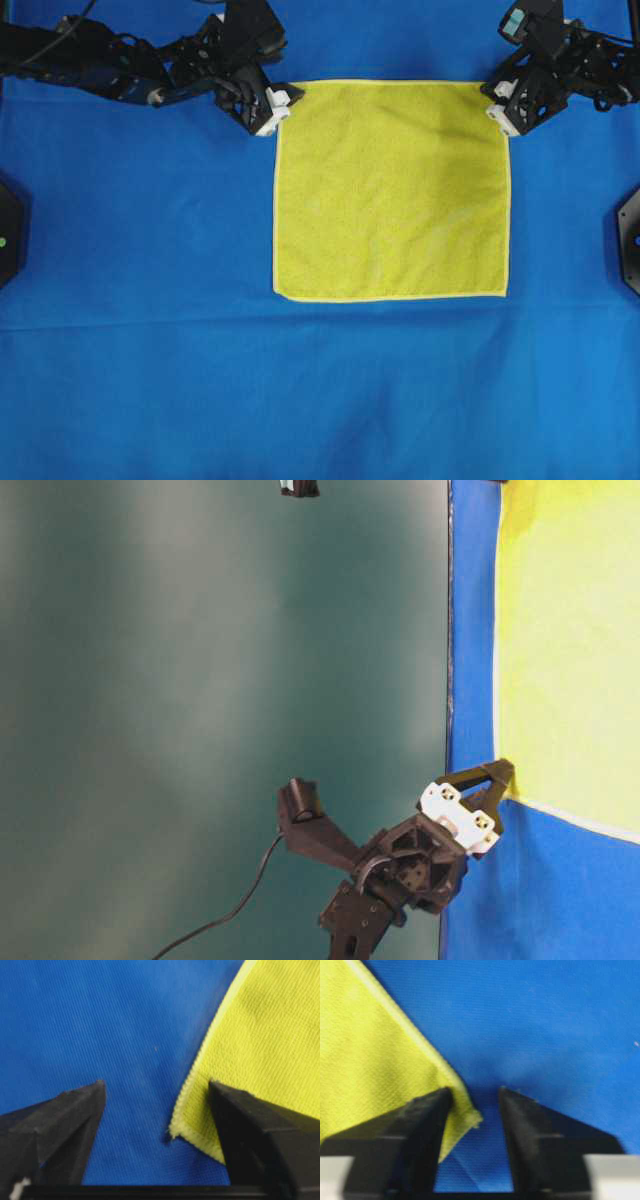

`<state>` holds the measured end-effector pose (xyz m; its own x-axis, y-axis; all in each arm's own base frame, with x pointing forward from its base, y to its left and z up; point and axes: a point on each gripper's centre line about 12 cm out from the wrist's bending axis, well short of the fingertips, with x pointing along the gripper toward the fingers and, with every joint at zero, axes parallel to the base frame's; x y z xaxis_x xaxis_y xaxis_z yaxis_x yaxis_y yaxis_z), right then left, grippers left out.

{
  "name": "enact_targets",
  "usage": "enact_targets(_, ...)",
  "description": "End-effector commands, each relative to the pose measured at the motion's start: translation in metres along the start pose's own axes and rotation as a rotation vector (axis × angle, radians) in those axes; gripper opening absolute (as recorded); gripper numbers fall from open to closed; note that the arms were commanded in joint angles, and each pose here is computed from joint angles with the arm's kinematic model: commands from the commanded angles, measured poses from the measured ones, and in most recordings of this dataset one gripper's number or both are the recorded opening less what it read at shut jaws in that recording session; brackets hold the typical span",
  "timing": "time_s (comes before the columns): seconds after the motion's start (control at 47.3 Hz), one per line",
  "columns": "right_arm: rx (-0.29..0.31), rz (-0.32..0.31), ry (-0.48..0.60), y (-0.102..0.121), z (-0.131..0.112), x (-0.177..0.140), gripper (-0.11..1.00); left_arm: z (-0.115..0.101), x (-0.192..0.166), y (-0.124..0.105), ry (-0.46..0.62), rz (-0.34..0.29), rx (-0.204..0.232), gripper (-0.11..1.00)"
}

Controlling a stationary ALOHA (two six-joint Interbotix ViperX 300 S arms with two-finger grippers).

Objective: Fold the yellow towel.
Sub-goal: 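Move both grippers to the far corners of the yellow towel, then pinch the far towel corners with both grippers and lift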

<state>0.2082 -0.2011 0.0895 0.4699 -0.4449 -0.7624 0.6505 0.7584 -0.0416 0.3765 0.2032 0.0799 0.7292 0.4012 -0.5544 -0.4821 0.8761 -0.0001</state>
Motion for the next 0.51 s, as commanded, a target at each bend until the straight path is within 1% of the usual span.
enact_targets(0.0,-0.001,-0.003,-0.014,-0.002,0.004,-0.001,0.37,0.007,0.003,0.002,0.011,0.002,-0.001,0.63)
enact_targets(0.063,-0.002,-0.001,-0.005,-0.001,0.002,-0.001,0.19,0.006,0.005,0.002,0.025,0.002,0.015,0.46)
enact_targets(0.085,-0.002,0.0,-0.002,0.0,0.002,-0.001,0.11,0.006,0.005,0.001,0.025,0.001,0.022,0.38)
enact_targets(0.127,-0.002,0.001,0.0,0.001,0.002,-0.002,0.03,0.006,0.005,0.0,0.024,-0.002,0.043,0.26)
enact_targets(0.19,0.001,0.003,0.007,0.002,0.001,-0.002,0.03,0.006,0.005,0.0,0.024,-0.002,0.05,0.1)
enact_targets(0.233,0.006,0.002,0.008,0.001,0.001,-0.002,0.03,0.006,0.005,0.0,0.024,-0.002,0.052,0.01)
enact_targets(0.338,0.01,0.002,0.001,0.001,0.001,-0.004,0.03,0.01,0.003,0.0,0.024,-0.002,0.063,0.01)
enact_targets(0.423,0.013,0.0,-0.014,0.001,0.004,-0.008,0.03,0.017,-0.002,0.001,0.02,0.0,0.067,0.01)
enact_targets(0.486,0.015,-0.001,-0.029,0.001,0.008,-0.013,0.03,0.027,-0.008,0.002,0.008,0.001,0.067,0.01)
